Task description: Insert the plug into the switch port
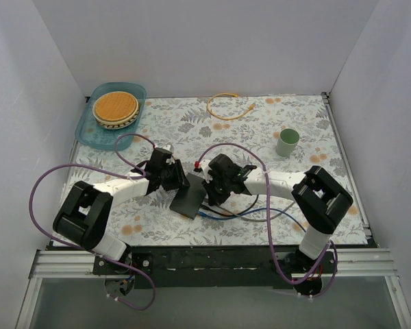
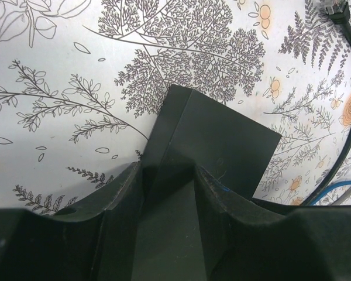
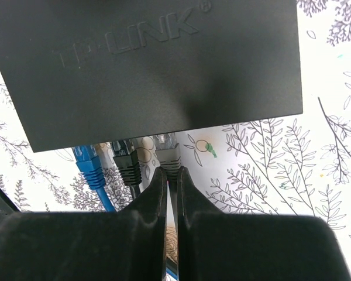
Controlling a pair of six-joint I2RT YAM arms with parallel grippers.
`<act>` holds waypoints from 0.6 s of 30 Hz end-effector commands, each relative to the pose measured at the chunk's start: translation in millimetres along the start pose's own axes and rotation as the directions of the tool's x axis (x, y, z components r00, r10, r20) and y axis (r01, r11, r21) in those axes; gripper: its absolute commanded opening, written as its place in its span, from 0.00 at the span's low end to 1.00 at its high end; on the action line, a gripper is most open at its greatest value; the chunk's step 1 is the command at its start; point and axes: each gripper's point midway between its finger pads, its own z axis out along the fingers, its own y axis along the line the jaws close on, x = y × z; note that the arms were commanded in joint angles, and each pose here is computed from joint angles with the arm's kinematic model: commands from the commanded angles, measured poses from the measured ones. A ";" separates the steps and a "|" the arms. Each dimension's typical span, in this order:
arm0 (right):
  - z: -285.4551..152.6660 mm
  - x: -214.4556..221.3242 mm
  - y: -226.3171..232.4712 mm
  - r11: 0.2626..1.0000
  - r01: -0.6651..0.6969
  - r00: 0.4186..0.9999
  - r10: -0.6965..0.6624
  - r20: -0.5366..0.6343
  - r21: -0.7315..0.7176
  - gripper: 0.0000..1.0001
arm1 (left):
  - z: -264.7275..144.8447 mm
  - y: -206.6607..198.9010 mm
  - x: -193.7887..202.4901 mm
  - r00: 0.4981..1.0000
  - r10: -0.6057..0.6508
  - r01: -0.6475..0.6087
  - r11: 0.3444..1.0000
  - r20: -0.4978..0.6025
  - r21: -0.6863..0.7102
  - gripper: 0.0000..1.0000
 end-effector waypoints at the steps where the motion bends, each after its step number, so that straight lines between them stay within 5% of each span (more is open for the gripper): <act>1: -75.2 -210.2 34.7 0.986 0.168 0.691 -0.106 0.715 -0.016 0.01 | -35.4 -84.7 80.4 0.927 0.026 0.100 0.944 -0.373 0.314 0.31; 18: -63.1 -218.1 61.0 0.924 0.360 0.695 -0.175 0.697 -0.128 0.01 | -30.6 -123.7 102.9 0.901 0.138 0.035 0.921 -0.411 0.387 0.30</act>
